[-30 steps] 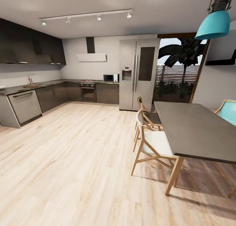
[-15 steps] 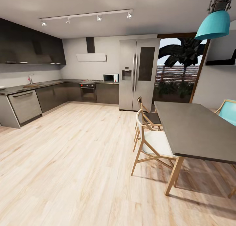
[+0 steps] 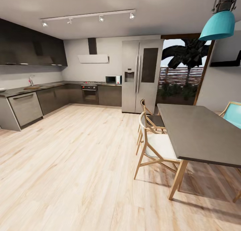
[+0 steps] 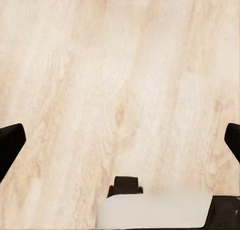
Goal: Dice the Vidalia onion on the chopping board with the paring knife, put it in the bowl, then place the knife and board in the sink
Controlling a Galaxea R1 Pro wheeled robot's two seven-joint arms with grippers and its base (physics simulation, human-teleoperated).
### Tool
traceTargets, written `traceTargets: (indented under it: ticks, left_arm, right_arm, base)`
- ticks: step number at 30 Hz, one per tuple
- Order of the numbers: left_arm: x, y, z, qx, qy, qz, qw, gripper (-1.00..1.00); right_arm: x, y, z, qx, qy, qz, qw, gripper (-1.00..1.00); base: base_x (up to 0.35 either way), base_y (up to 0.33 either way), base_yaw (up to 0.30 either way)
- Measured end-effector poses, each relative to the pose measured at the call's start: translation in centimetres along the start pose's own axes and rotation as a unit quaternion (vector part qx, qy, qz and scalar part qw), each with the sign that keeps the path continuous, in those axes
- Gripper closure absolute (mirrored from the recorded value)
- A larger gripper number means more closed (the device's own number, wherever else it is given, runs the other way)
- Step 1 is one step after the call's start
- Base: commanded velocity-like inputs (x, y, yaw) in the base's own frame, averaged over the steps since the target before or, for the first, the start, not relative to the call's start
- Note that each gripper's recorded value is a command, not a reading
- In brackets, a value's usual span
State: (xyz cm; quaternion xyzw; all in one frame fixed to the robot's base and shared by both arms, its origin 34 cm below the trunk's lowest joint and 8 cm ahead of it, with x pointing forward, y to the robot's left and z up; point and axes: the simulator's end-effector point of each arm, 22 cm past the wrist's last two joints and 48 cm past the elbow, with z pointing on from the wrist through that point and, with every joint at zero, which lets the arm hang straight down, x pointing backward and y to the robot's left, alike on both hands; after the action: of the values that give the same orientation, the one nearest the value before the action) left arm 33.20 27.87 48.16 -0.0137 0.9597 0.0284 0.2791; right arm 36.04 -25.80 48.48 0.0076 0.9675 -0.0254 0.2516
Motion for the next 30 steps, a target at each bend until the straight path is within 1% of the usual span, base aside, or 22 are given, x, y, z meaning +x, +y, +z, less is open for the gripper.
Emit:
traceTargets:
  ticks: [3, 4, 5, 6, 8, 10, 14, 20, 25, 30]
  left_arm:
    - [-3.0, 0.9, 0.4, -0.023, -0.032, -0.003, 0.9992, -1.0]
    - [-4.5, 1.5, 0.4, -0.037, -0.049, -0.006, 0.9981, -1.0]
    - [-5.3, 1.7, 0.5, -0.043, -0.057, -0.007, 0.9974, -1.0]
    - [-7.2, 2.2, 0.4, -0.054, -0.077, -0.009, 0.9955, -1.0]
    - [-8.3, 2.5, 0.4, -0.061, -0.091, -0.011, 0.9939, -1.0]
    - [-8.9, 2.7, 0.3, -0.064, -0.098, -0.012, 0.993, -1.0]
    - [-9.4, 2.6, 0.3, -0.065, -0.103, -0.012, 0.9924, -1.0]
    - [-8.9, 2.9, 0.3, -0.067, -0.098, -0.011, 0.9928, -1.0]
    - [-7.7, 2.9, 0.3, -0.068, -0.087, -0.01, 0.9939, -1.0]
    - [-7.4, 2.9, 0.3, -0.068, -0.083, -0.01, 0.9942, -1.0]
  right_arm:
    - [-3.4, -0.1, 0.1, 0.002, -0.035, 0.002, 0.9994, -1.0]
    - [-5.3, -0.2, 0.0, 0.004, -0.055, 0.004, 0.9985, -1.0]
    - [-6.3, -0.3, 0.0, 0.006, -0.066, 0.005, 0.9978, -1.0]
    - [-8.6, -0.4, -0.2, 0.008, -0.089, 0.006, 0.9959, -1.0]
    - [-9.9, -0.5, -0.4, 0.009, -0.104, 0.007, 0.9945, -1.0]
    - [-10.6, -0.5, -0.5, 0.009, -0.112, 0.008, 0.9936, -1.0]
    - [-11.1, -0.4, -0.6, 0.009, -0.119, 0.008, 0.9928, -1.0]
    - [-11.8, -0.5, -0.8, 0.01, -0.136, 0.009, 0.9907, -1.0]
    - [-11.8, -0.6, -0.8, 0.011, -0.138, 0.009, 0.9903, -1.0]
    - [-11.6, -0.6, -0.8, 0.011, -0.137, 0.009, 0.9905, -1.0]
  base:
    - [0.0, 0.0, 0.0]
    - [0.0, 0.0, 0.0]
    - [0.0, 0.0, 0.0]
    - [0.0, 0.0, 0.0]
    - [0.0, 0.0, 0.0]
    - [0.0, 0.0, 0.0]
    - [0.0, 0.0, 0.0]
    - [0.0, 0.0, 0.025]
    - [0.054, 0.0, 0.138]
    - [0.233, 0.0, 0.214]
